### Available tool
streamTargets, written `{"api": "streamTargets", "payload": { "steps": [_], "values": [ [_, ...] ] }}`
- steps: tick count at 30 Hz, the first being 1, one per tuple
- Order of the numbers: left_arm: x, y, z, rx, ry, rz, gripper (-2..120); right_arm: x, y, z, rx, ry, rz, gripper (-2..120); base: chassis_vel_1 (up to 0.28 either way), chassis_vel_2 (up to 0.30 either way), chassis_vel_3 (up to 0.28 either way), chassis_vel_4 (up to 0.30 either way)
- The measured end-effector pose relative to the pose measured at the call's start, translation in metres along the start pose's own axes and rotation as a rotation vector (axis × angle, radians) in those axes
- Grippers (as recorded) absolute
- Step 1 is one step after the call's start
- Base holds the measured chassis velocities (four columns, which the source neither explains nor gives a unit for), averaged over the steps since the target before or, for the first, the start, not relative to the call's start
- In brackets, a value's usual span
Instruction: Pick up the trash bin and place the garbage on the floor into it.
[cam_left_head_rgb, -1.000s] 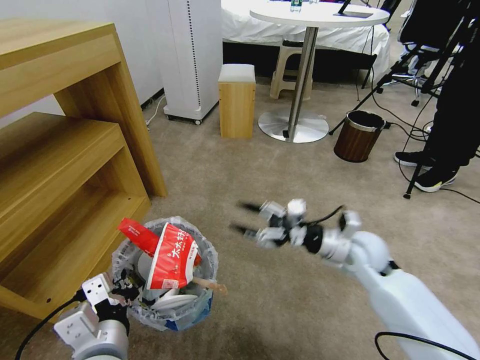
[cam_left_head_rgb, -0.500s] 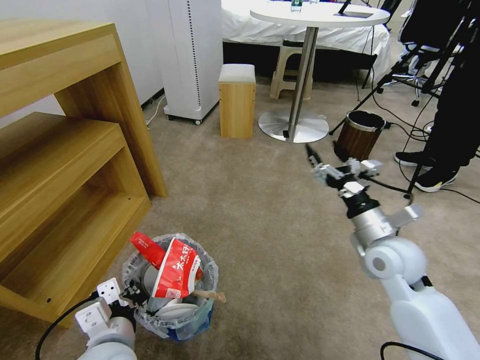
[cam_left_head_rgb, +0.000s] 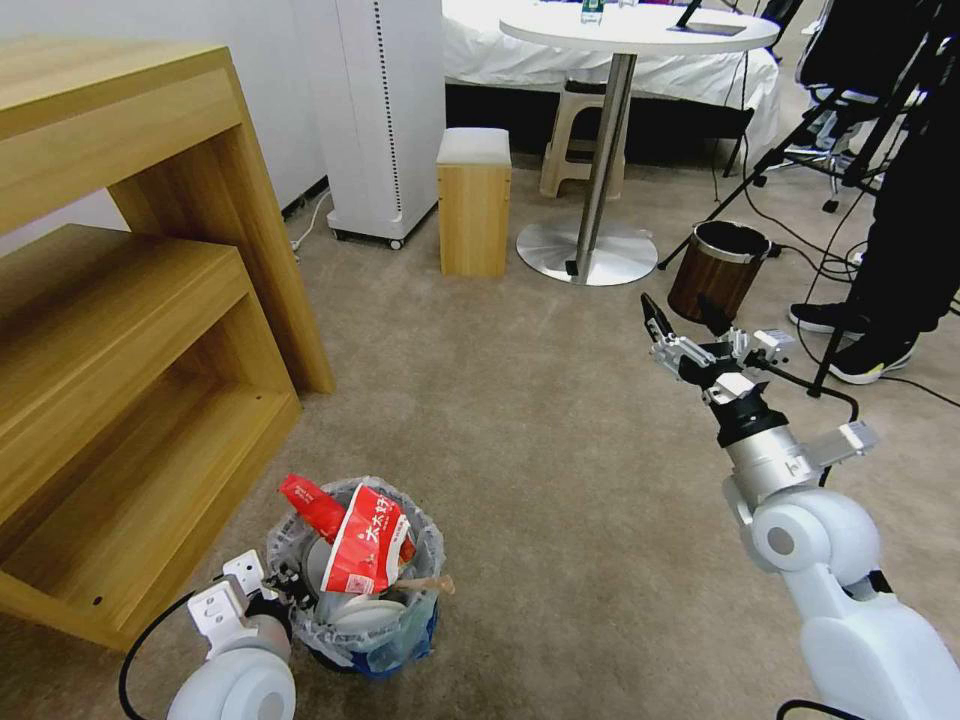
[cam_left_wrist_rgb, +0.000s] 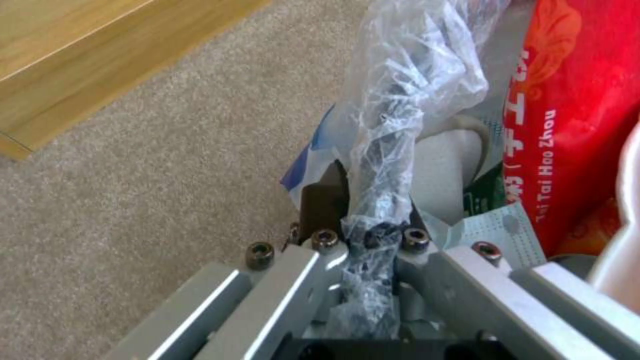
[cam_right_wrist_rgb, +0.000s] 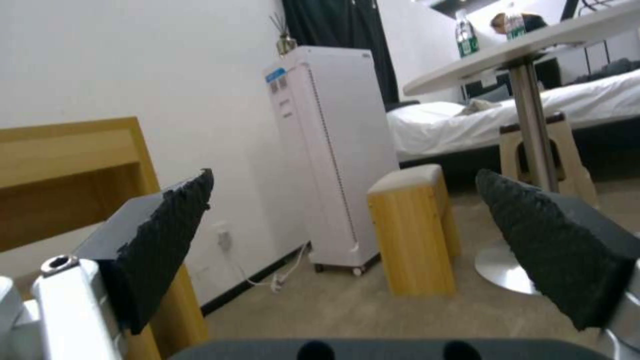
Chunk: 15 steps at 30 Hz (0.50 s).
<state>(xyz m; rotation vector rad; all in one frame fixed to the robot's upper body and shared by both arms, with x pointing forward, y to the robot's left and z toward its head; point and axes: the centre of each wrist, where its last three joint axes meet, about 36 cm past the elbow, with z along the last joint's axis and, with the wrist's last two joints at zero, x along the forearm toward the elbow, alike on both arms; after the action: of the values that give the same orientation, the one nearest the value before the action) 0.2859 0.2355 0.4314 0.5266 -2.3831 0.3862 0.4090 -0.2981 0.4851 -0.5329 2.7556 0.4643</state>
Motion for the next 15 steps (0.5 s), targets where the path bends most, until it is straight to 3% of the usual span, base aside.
{"api": "streamTargets", "payload": {
  "steps": [7, 9, 11, 13, 15],
  "values": [
    [-0.002, 0.001, -0.004, -0.011, -0.033, -0.028, 23, 0.001, -0.001, 0.014, -0.009, 0.018, 0.021, 100, 0.000, 0.000, 0.000, 0.000],
    [0.007, 0.001, -0.007, -0.044, -0.097, -0.047, 32, 0.003, -0.002, 0.016, -0.009, 0.021, 0.027, 100, 0.000, 0.000, 0.000, 0.000],
    [0.009, 0.001, -0.007, -0.048, -0.106, -0.048, 34, 0.003, -0.002, 0.016, -0.009, 0.021, 0.028, 100, 0.000, 0.000, 0.000, 0.000],
    [0.037, 0.000, -0.014, -0.084, -0.204, -0.032, 50, 0.007, -0.005, 0.018, 0.004, 0.019, 0.042, 100, 0.000, 0.000, 0.000, 0.000],
    [0.042, 0.000, -0.014, -0.091, -0.223, -0.027, 51, 0.009, -0.006, 0.020, 0.012, 0.018, 0.046, 100, 0.000, 0.000, 0.000, 0.000]
  ]
}}
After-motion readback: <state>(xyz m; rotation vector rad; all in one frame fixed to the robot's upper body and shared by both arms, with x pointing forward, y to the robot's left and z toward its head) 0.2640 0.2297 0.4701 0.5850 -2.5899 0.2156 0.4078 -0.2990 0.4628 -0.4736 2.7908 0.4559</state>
